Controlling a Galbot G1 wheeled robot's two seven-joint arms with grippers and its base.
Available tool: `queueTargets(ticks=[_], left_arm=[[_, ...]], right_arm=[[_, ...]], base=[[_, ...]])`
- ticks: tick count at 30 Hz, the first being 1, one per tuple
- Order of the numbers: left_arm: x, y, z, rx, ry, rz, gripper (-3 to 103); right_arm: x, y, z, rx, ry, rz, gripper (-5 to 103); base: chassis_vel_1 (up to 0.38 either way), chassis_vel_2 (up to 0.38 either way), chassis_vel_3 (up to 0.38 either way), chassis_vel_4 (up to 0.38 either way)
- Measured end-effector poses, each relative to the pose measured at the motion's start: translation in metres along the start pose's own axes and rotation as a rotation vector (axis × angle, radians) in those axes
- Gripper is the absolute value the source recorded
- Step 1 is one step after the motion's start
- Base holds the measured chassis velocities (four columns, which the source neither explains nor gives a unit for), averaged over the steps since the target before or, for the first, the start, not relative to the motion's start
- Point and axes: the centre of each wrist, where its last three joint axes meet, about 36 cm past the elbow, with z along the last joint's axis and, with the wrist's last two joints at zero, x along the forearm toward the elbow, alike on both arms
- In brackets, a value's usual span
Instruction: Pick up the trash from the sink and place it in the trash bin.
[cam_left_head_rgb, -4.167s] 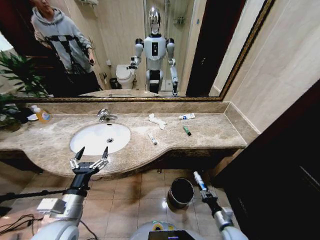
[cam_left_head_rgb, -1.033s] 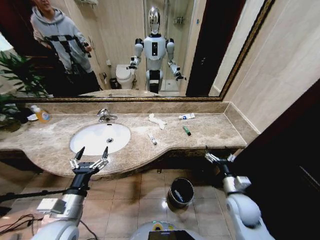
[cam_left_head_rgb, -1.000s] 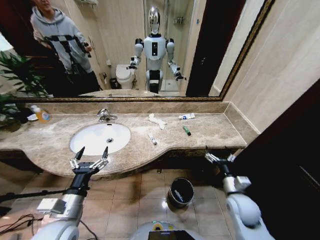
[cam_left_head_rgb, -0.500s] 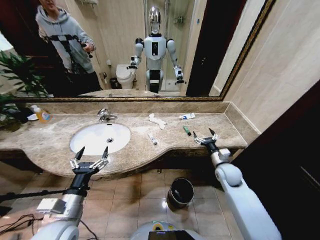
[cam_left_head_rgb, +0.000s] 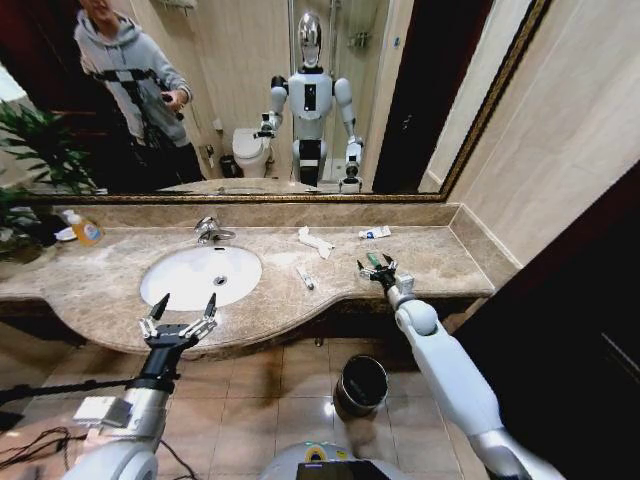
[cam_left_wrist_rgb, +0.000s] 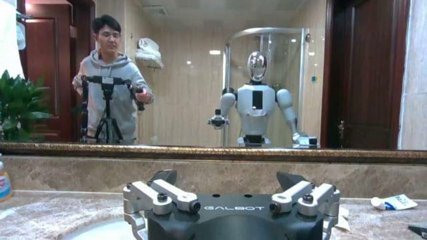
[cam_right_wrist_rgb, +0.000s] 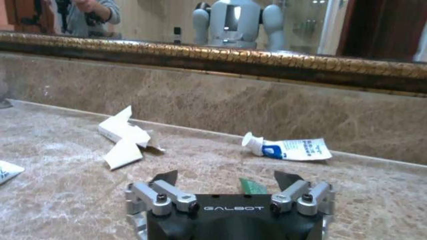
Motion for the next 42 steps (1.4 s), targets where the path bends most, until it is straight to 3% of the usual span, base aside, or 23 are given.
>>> queueTargets(ticks=[3,6,9,15,18,19,21,23,26,33,38,40,42], left_arm=[[0.000,0.000,0.000,0.000,0.000,0.000,100],[0.000,0.000,0.000,0.000,0.000,0.000,100],[0.000,0.000,0.000,0.000,0.000,0.000,100],[0.000,0.000,0.000,0.000,0.000,0.000,100],[0.000,0.000,0.000,0.000,0.000,0.000,100],[0.000,0.000,0.000,0.000,0.000,0.000,100],[0.000,0.000,0.000,0.000,0.000,0.000,100],[0.000,0.000,0.000,0.000,0.000,0.000,100],[0.000,0.000,0.000,0.000,0.000,0.000,100],[0.000,0.000,0.000,0.000,0.000,0.000,100],[0.000,0.000,0.000,0.000,0.000,0.000,100],[0.000,0.000,0.000,0.000,0.000,0.000,100],[0.000,0.000,0.000,0.000,0.000,0.000,100]], right_arm=[[-0.003,-0.001,0.002,0.001,0.006,0.000,88],[-0.007,-0.002,0.005,0.016,0.014,0.004,72],[-0.009,-0.003,0.006,0.021,0.016,0.007,66],[-0.012,-0.010,0.009,0.025,0.030,0.023,39],[-0.012,-0.011,0.010,0.026,0.034,0.027,39],[-0.012,-0.012,0.011,0.026,0.035,0.028,28],[-0.011,-0.013,0.011,0.026,0.037,0.030,18],[-0.011,-0.014,0.012,0.027,0.039,0.030,18],[-0.009,-0.017,0.013,0.029,0.044,0.027,3],[-0.003,-0.021,0.009,0.021,0.032,0.030,-2],[0.002,-0.024,0.004,0.018,0.019,0.034,19],[0.002,-0.024,0.004,0.018,0.019,0.035,19],[0.003,-0.024,0.005,0.017,0.021,0.037,36]], base=[[0.000,0.000,0.000,0.000],[0.000,0.000,0.000,0.000],[0.000,0.000,0.000,0.000],[0.000,0.000,0.000,0.000],[0.000,0.000,0.000,0.000],[0.000,0.000,0.000,0.000],[0.000,0.000,0.000,0.000],[0.000,0.000,0.000,0.000],[0.000,0.000,0.000,0.000],[0.000,0.000,0.000,0.000],[0.000,0.000,0.000,0.000],[0.000,0.000,0.000,0.000],[0.000,0.000,0.000,0.000]])
